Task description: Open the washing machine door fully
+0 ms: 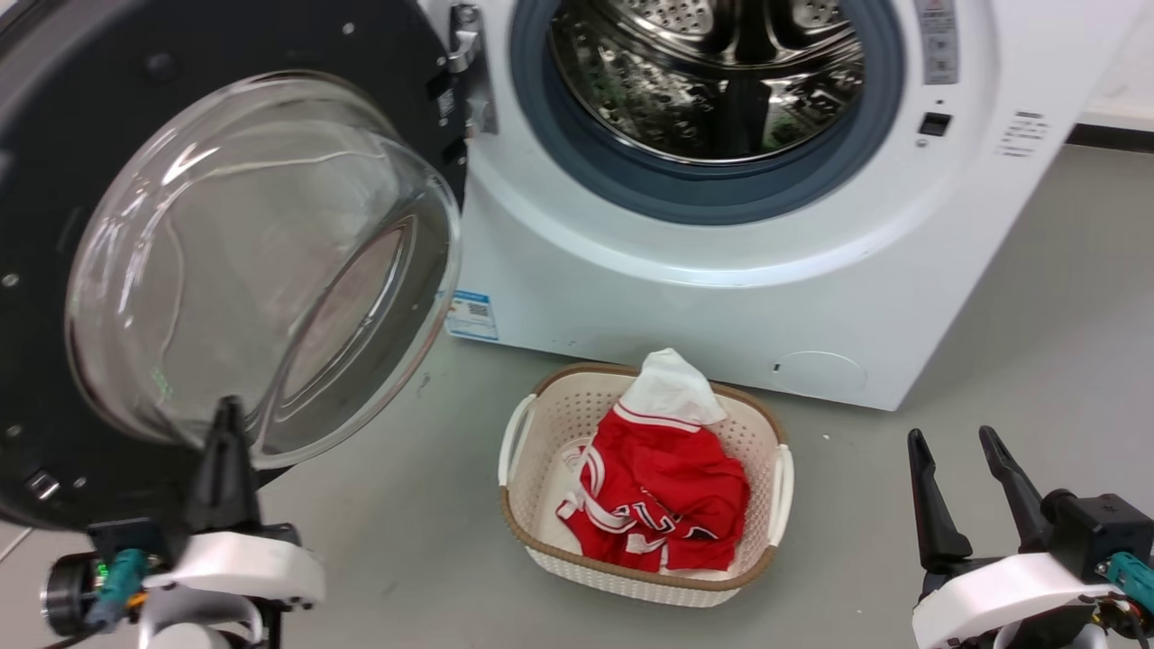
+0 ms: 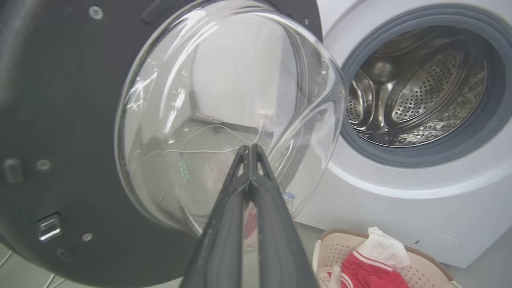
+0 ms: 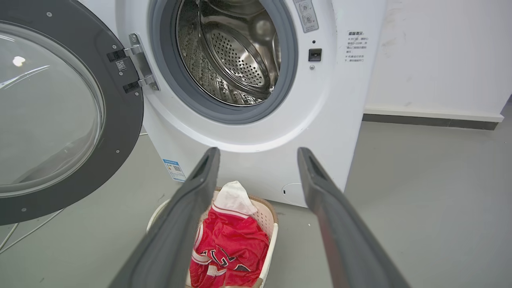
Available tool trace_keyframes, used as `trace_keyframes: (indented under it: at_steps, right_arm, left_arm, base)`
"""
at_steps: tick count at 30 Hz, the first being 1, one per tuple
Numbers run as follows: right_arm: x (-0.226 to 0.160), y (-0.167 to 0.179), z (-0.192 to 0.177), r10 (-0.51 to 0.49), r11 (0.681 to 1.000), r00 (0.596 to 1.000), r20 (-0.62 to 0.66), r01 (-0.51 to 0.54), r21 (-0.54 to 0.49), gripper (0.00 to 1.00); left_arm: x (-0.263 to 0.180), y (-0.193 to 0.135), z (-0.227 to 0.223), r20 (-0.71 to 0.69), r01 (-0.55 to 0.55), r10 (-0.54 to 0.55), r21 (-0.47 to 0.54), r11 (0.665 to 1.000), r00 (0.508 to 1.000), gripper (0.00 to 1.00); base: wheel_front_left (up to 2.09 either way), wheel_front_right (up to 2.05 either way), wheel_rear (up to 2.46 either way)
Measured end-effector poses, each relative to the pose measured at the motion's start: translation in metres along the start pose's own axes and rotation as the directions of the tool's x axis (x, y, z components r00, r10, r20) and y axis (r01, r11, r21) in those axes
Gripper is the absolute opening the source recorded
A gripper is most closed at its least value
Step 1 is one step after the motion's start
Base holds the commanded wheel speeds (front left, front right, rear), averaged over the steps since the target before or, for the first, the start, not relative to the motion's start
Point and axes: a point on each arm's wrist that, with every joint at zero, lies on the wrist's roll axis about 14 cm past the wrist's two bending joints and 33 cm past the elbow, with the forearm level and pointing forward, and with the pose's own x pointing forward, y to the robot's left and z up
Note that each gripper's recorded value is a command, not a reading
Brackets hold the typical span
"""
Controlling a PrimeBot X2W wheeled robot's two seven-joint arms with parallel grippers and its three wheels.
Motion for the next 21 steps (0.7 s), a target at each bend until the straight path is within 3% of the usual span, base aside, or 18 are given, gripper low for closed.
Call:
trace_keyframes:
  at_steps: [6,14,16,18,19,20,21]
  right_arm:
    - [-0.015,-0.019,0.005,-0.063,0.998,0.998,0.015,0.063,-0.020,1.00]
    - [-0.039,-0.047,0.016,-0.159,0.986,0.986,0.045,0.161,-0.043,1.00]
    - [-0.044,-0.050,0.018,-0.174,0.983,0.983,0.051,0.177,-0.042,1.00]
    - [-0.048,-0.054,0.020,-0.187,0.981,0.981,0.056,0.189,-0.044,1.00]
    - [-0.050,-0.055,0.020,-0.192,0.980,0.980,0.058,0.195,-0.046,1.00]
    - [-0.052,-0.056,0.021,-0.197,0.979,0.979,0.060,0.200,-0.046,1.00]
    - [-0.053,-0.057,0.022,-0.200,0.978,0.978,0.062,0.203,-0.046,1.00]
  left_arm:
    - [0.004,-0.057,-0.001,0.012,0.162,-0.161,-0.015,0.987,0.987,0.00]
    - [0.007,-0.118,-0.006,0.009,0.327,-0.327,-0.041,0.944,0.945,0.00]
    - [0.009,-0.128,-0.005,0.014,0.348,-0.347,-0.040,0.937,0.938,0.25]
    - [0.009,-0.135,-0.007,0.009,0.360,-0.360,-0.046,0.932,0.933,0.40]
    - [0.009,-0.137,-0.008,0.008,0.366,-0.366,-0.047,0.929,0.931,0.72]
    - [0.009,-0.139,-0.008,0.007,0.370,-0.370,-0.045,0.928,0.929,0.95]
    - [0.009,-0.141,-0.009,0.005,0.374,-0.374,-0.042,0.927,0.927,1.00]
  base:
    - [0.00,0.00,0.00]
    - [0.00,0.00,0.00]
    - [0.00,0.00,0.00]
    - [0.00,0.00,0.00]
    - [0.00,0.00,0.00]
    - [0.00,0.00,0.00]
    - [0.00,0.00,0.00]
